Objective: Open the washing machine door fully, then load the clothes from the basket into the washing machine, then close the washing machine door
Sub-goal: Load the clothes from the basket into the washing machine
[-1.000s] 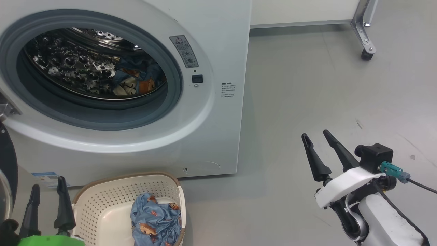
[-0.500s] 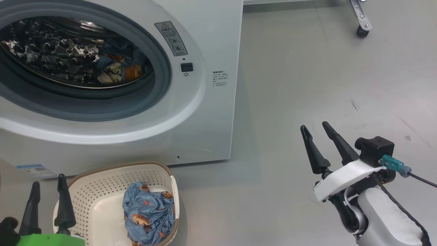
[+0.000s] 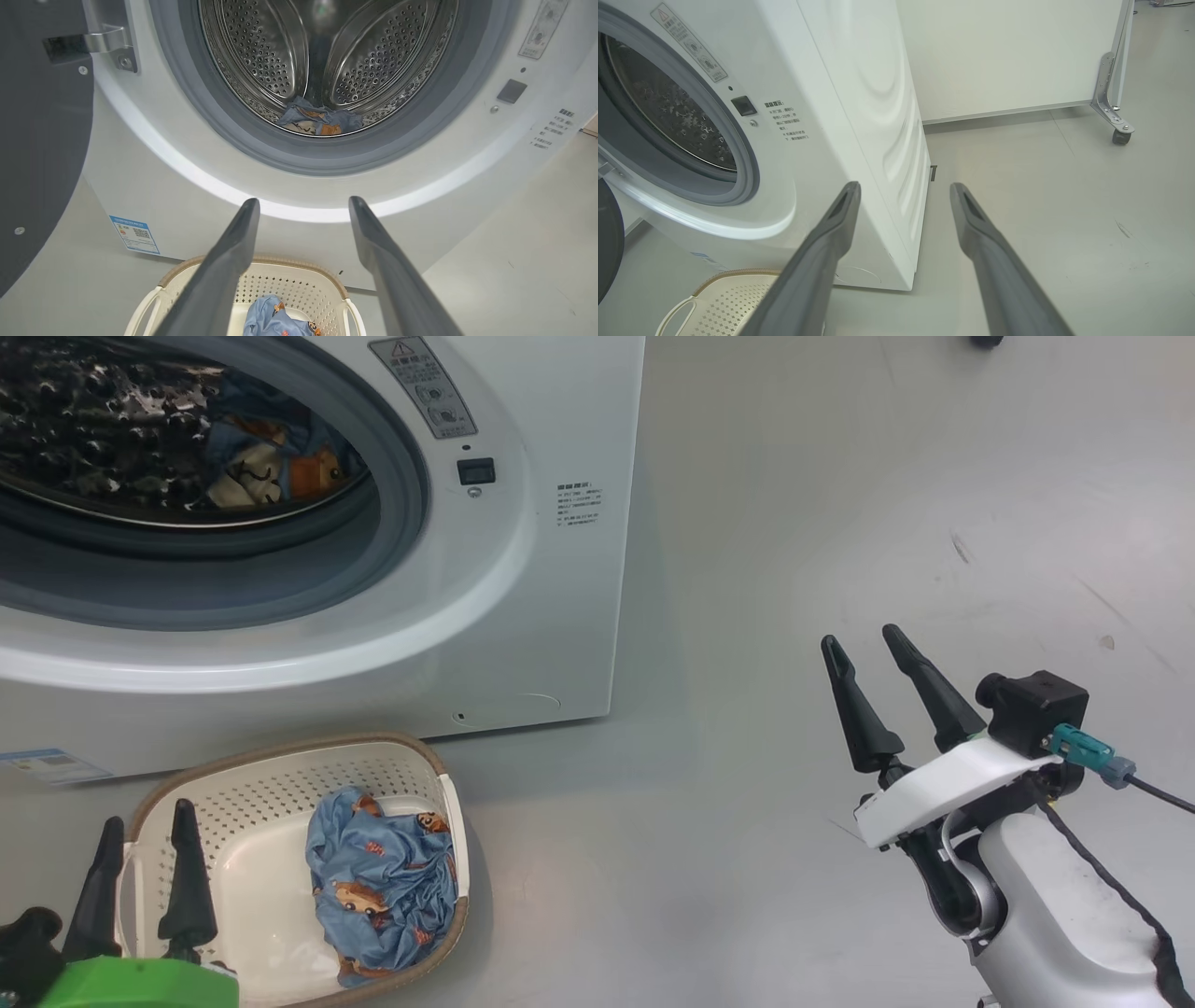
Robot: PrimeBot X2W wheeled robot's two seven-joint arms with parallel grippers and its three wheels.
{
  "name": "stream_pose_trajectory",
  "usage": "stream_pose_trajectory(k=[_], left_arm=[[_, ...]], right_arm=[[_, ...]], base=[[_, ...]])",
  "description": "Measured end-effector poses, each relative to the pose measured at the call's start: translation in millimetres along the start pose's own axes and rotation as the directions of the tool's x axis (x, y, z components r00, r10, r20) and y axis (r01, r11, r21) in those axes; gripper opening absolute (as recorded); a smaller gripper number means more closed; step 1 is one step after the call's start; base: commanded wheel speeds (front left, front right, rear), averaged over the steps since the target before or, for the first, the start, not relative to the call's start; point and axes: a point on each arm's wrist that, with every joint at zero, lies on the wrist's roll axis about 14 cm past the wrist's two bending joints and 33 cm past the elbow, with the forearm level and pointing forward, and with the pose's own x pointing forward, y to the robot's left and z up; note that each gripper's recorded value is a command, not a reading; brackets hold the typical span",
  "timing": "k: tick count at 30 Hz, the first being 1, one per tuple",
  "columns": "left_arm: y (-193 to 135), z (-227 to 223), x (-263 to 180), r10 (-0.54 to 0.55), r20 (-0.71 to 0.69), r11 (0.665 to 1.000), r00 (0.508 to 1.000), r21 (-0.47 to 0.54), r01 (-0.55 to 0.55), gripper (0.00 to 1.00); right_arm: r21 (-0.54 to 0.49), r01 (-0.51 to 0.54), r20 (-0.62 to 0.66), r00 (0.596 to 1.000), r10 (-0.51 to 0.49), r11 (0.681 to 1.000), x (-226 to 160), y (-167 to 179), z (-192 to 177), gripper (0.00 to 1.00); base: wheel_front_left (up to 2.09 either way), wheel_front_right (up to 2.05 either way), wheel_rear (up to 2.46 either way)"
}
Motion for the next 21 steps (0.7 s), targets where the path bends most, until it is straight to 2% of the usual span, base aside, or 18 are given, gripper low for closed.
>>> stream_pose_trajectory(k=[21], left_arm=[[19,-80,47,-0.013,-0.246,1.0,0.969,0.0,0.013,1.0]], right_arm=[[0.013,0.033,-0.051,0.998,-0.032,0.999,37,-28,-27,1.0]], base=[[0.0,0.0,0.0]])
